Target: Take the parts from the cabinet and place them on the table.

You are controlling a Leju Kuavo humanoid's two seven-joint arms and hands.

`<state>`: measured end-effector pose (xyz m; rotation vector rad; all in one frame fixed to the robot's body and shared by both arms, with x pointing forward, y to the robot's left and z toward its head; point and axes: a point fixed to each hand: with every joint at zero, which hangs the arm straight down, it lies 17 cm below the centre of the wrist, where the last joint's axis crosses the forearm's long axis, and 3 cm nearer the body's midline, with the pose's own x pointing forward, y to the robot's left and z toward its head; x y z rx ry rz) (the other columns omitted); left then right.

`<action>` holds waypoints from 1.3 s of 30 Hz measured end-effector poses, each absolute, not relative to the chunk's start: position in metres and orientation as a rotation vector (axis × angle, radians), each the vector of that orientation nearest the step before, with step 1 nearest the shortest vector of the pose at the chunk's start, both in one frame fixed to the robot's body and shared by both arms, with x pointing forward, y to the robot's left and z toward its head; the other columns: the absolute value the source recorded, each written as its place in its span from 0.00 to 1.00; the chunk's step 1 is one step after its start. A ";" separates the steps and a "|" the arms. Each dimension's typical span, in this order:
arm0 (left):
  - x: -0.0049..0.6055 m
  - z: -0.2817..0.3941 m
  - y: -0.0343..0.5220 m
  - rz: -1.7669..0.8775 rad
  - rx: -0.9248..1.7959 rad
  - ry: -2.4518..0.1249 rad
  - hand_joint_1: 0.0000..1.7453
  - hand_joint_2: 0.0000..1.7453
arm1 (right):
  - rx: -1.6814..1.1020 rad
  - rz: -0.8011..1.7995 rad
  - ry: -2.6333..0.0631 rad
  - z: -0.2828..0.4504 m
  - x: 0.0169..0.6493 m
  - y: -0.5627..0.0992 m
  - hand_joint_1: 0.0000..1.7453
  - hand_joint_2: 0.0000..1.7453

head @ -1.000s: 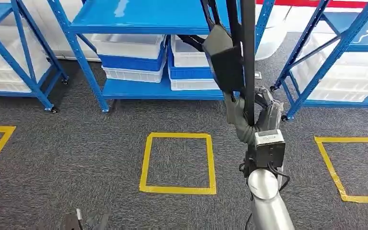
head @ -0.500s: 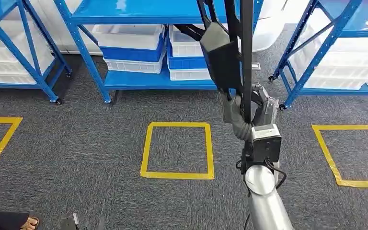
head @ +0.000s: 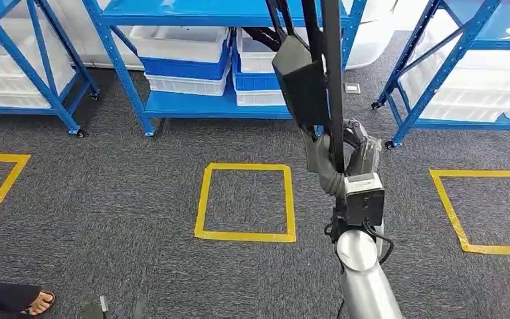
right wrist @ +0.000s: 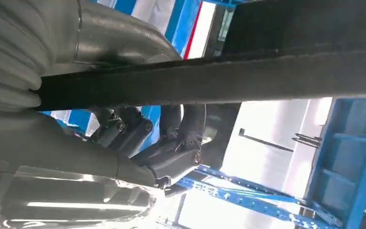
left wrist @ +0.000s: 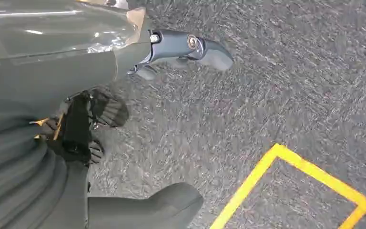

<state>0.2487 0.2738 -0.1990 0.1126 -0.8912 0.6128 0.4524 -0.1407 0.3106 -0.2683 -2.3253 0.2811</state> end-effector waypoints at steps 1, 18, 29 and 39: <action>0.249 -0.199 0.273 0.612 0.112 -0.891 0.00 1.00 | -0.269 0.281 -2.323 0.309 0.452 -0.141 1.00 1.00; 0.249 -0.198 0.269 0.609 0.107 -0.892 0.00 1.00 | -0.368 0.307 -2.304 0.303 0.451 -0.149 1.00 1.00; 0.239 -0.207 0.271 0.585 0.129 -0.836 0.00 1.00 | -0.378 0.324 -2.280 0.289 0.448 -0.152 1.00 1.00; 0.168 -0.254 0.253 0.218 0.212 -0.453 0.00 1.00 | -0.383 0.346 -2.277 0.285 0.444 -0.147 1.00 1.00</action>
